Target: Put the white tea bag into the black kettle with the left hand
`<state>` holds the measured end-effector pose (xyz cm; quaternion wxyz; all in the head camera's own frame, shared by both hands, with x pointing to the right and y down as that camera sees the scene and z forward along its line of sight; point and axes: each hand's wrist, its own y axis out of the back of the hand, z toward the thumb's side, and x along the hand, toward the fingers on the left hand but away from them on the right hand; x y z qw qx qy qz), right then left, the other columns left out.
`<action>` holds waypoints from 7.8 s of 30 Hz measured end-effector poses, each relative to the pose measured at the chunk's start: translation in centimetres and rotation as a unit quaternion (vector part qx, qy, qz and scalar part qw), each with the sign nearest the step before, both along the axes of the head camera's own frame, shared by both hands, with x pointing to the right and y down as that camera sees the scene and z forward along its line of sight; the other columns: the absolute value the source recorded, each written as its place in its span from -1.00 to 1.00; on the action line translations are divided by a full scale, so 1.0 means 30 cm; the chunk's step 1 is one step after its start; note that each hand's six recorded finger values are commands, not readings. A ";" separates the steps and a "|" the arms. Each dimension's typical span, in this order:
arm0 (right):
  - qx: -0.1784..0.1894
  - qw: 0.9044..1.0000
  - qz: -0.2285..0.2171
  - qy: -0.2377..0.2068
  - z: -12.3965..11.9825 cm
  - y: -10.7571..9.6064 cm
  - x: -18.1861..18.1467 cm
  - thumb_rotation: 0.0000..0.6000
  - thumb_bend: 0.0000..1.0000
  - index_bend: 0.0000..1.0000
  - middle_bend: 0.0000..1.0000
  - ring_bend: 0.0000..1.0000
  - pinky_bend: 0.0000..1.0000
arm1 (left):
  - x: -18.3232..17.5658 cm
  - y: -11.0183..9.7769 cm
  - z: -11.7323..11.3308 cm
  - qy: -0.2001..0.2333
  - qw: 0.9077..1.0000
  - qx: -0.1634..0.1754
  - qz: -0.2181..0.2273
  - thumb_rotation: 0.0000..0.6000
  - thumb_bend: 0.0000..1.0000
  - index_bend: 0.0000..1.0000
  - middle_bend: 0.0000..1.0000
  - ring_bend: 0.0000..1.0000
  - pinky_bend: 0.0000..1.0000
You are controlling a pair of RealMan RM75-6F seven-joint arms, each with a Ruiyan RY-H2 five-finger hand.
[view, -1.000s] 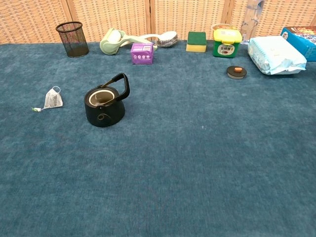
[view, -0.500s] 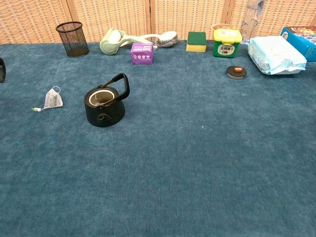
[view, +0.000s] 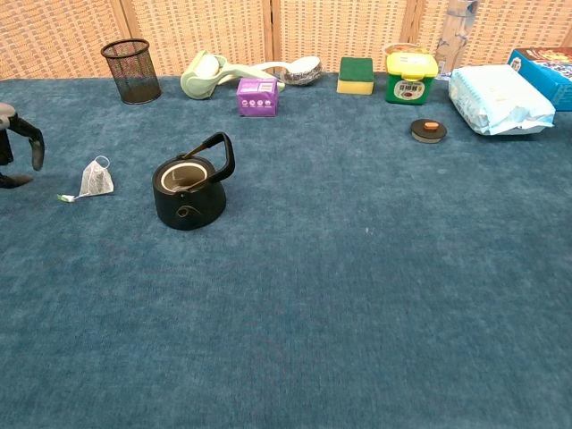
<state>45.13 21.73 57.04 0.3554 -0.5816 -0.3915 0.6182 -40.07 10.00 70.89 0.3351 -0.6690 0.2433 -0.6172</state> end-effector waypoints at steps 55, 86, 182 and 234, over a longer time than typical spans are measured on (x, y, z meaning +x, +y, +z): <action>-0.002 1.000 0.026 0.005 -0.008 0.039 0.059 1.00 -0.79 -0.42 -0.26 -0.37 -0.27 | 0.074 0.032 0.122 0.000 1.000 -0.027 0.005 1.00 -0.13 0.06 1.00 0.91 0.85; -0.002 1.000 0.027 0.002 -0.009 0.042 0.060 1.00 -0.80 -0.42 -0.26 -0.37 -0.27 | 0.098 0.019 0.082 0.027 1.000 -0.012 -0.001 1.00 -0.04 0.31 1.00 0.91 0.85; -0.004 0.999 0.046 -0.017 -0.002 0.098 0.103 1.00 -0.80 -0.42 -0.25 -0.36 -0.26 | 0.362 -0.038 -0.236 0.259 0.961 -0.072 -0.072 1.00 -0.04 0.31 1.00 0.91 0.85; -0.005 0.998 0.053 -0.024 -0.025 0.124 0.111 1.00 -0.80 -0.32 -0.03 -0.34 -0.21 | 0.338 0.025 -0.288 0.093 0.968 -0.228 0.053 1.00 1.00 -0.97 1.00 0.99 0.90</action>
